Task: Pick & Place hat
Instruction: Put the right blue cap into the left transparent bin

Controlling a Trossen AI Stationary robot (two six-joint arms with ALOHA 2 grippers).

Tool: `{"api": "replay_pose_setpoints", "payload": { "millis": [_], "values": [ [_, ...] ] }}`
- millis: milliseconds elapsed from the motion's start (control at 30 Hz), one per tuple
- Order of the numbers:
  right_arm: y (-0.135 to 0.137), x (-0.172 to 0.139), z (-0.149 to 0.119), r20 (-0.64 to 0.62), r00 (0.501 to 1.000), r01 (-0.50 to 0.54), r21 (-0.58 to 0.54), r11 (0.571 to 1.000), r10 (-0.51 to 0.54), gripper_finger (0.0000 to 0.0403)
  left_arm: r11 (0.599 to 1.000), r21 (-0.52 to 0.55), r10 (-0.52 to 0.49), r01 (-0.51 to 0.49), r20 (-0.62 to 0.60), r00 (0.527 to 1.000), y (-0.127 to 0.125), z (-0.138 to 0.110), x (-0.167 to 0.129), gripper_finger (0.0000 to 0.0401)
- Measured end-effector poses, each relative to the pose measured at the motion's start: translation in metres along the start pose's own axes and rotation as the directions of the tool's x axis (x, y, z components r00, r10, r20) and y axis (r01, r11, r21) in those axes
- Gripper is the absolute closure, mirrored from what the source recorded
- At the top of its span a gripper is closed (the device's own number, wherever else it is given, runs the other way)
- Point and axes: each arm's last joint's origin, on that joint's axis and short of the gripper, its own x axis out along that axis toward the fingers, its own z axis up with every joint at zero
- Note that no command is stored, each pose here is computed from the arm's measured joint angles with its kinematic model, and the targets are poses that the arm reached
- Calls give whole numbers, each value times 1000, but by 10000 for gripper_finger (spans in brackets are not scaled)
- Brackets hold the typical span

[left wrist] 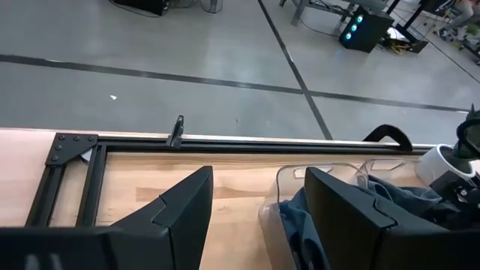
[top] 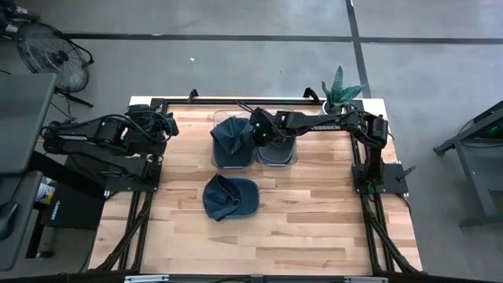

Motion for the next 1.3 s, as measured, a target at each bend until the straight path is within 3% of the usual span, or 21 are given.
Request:
{"api": "replay_pose_setpoints", "payload": {
  "millis": [833,1300],
  "values": [
    [-7,11,2,-7,1000,24,5,1000,-24,372,1000,4,1,-1,-9,1000,1,0,0,192],
    [-7,9,3,-45,999,-2,-45,999,0,233,1000,13,2,-2,-21,1000,1,-1,0,192]
  ]
}}
